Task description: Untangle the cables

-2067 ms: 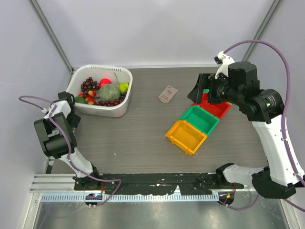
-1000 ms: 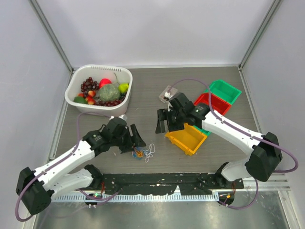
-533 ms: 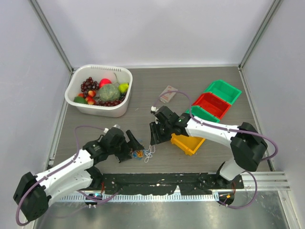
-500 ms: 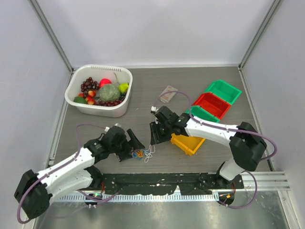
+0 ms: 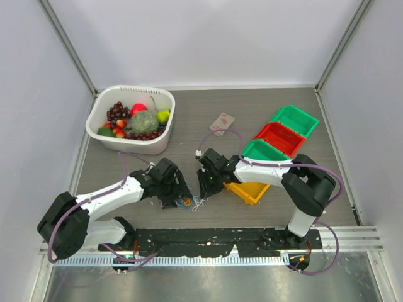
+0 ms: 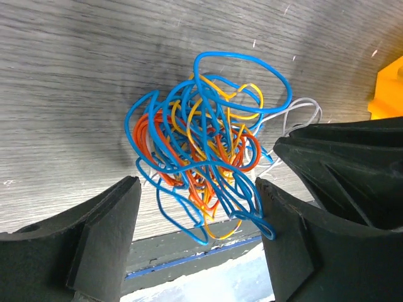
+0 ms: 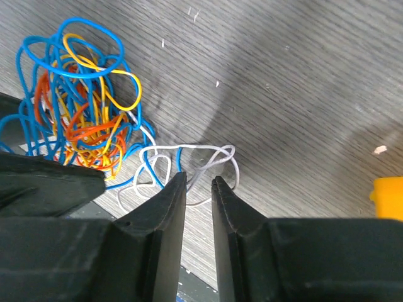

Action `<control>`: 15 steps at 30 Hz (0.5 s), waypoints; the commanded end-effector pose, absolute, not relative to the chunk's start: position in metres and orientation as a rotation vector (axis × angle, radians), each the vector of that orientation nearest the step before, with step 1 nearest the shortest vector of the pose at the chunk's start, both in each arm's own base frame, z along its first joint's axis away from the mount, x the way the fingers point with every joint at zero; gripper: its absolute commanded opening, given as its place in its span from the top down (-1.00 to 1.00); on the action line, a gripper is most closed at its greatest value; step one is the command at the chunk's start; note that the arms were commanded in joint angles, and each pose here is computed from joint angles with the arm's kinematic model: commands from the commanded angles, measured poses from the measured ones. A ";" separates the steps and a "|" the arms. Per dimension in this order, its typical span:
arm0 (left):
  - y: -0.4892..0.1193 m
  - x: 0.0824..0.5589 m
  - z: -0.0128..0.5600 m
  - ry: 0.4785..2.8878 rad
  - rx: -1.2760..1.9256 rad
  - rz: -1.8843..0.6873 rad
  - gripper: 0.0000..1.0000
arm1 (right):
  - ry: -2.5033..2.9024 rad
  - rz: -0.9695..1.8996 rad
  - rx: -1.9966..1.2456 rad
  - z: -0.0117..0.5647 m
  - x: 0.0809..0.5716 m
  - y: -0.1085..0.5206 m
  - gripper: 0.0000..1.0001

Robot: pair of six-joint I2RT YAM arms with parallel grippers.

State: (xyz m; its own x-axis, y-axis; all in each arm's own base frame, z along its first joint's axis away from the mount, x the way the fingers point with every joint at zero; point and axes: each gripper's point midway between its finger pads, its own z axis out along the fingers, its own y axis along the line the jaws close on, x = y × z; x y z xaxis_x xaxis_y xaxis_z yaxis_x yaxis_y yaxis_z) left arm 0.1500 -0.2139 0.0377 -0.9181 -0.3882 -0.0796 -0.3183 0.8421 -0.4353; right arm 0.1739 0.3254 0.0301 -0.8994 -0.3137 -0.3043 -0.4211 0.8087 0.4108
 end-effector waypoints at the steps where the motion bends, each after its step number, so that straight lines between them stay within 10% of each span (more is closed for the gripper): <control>1: -0.204 0.152 0.036 2.805 -0.561 -0.610 -0.47 | 2.717 0.647 -0.609 0.033 0.184 0.325 0.48; 15: -0.200 0.145 0.024 2.830 -0.562 -0.591 -0.15 | 2.615 0.845 -0.745 0.079 0.163 0.330 0.21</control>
